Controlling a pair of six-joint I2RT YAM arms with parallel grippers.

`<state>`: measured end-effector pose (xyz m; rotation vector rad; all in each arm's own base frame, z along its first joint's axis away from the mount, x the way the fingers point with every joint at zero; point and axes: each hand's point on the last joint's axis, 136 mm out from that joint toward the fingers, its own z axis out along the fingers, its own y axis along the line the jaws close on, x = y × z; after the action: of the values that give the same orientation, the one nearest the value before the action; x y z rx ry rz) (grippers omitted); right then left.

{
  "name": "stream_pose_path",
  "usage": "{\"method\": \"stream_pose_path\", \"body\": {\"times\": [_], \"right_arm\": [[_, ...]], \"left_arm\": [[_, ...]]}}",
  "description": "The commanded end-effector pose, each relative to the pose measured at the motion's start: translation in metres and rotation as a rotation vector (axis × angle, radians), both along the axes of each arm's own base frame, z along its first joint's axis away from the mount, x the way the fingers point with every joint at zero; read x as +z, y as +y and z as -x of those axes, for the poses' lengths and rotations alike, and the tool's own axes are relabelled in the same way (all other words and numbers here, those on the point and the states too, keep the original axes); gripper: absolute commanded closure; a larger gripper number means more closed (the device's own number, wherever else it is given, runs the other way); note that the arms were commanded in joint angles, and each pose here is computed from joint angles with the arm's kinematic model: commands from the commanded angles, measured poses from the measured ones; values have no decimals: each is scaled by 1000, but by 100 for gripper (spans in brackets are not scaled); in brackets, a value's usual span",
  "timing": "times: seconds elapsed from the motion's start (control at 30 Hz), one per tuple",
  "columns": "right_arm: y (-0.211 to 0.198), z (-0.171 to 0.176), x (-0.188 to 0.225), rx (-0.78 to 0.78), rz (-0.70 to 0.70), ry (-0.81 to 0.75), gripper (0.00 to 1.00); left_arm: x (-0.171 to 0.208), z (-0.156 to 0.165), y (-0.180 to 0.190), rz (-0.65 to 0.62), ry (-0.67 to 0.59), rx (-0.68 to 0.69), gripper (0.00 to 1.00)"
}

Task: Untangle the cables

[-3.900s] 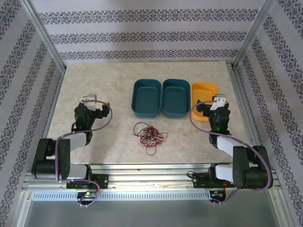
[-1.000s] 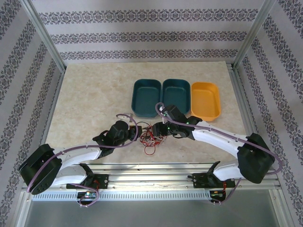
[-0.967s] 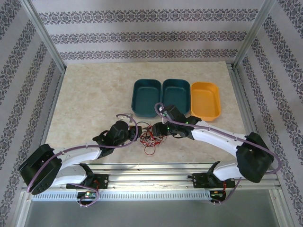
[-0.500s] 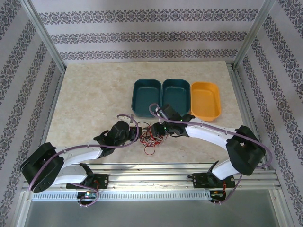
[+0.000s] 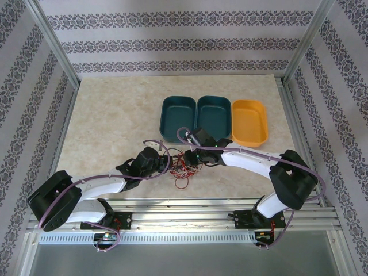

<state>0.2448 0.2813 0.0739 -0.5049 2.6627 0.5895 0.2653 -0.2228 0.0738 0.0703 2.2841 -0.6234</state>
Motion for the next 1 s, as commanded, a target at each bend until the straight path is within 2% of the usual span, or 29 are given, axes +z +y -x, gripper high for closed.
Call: {"method": "stream_pose_path", "body": {"times": [0.0, 0.2, 0.43, 0.57, 0.63, 0.8, 0.9, 0.97], "right_arm": [[6, -4, 26, 13, -20, -76, 88], [5, -3, 58, 15, -61, -139, 96], [1, -4, 91, 3, -111, -218, 95], [6, -5, 92, 3, -132, -215, 96], [10, -5, 88, 7, -141, -192, 100], [22, -5, 85, 14, -171, -157, 100], [24, -8, 93, 5, -186, -175, 100], [24, -11, 101, -6, -203, -197, 100]], "left_arm": [[8, 0, -9, 32, -13, -15, 53], [15, 0, -10, 57, -28, -17, 50], [24, 0, -8, 70, -58, -17, 41], [27, 0, -10, 69, -65, -29, 33], [29, 0, -10, 71, -73, -30, 30], [36, 1, -18, 91, -96, -75, 20], [34, 3, -22, 78, -84, -102, 18], [30, 3, -23, 70, -74, -110, 20]]}}
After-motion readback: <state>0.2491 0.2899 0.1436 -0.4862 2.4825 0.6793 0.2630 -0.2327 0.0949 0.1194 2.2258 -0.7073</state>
